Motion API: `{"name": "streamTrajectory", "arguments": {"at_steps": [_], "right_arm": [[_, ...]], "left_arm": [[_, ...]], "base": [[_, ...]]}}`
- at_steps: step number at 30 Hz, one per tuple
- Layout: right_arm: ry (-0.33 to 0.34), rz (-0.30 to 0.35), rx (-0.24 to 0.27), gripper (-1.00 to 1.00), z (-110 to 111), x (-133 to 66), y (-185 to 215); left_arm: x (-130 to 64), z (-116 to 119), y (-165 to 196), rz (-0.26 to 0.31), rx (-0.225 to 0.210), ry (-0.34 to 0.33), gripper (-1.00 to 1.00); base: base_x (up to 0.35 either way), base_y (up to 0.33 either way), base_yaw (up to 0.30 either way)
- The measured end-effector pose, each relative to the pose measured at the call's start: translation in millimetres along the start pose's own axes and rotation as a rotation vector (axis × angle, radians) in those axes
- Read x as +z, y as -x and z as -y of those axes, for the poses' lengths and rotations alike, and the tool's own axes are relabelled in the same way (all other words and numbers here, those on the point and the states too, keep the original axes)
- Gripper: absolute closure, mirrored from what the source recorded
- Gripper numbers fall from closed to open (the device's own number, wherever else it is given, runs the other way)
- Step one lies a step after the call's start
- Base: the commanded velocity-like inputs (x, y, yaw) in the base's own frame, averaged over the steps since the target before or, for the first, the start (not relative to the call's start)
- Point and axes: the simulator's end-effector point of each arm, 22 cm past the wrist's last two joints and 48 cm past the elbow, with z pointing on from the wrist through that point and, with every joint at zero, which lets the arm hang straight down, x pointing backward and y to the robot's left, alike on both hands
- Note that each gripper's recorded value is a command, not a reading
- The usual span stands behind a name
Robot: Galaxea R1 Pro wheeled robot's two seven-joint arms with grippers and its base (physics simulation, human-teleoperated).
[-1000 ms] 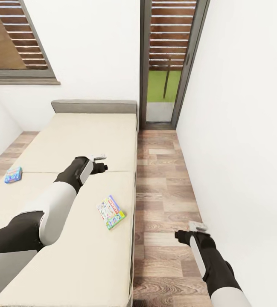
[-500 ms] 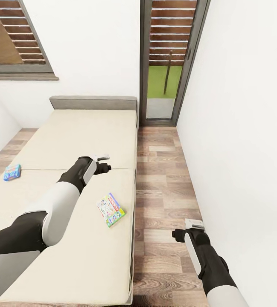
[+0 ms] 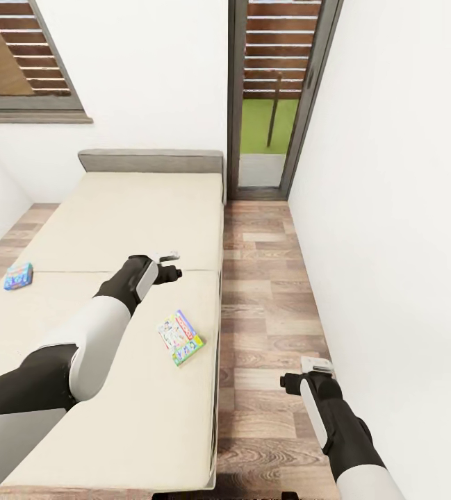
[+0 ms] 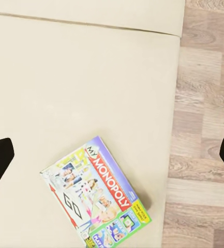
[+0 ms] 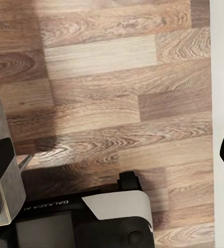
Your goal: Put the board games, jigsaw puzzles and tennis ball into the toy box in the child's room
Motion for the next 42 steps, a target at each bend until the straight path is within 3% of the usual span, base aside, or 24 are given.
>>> {"name": "streamTrajectory", "arguments": {"at_steps": [42], "right_arm": [[-0.008, -0.068, -0.01, -1.0, 0, 24.9, -28]], "left_arm": [[34.0, -5, -23, -0.044, -0.002, 0.006, -1.0]], "base": [[0.0, 0.0, 0.0]]}}
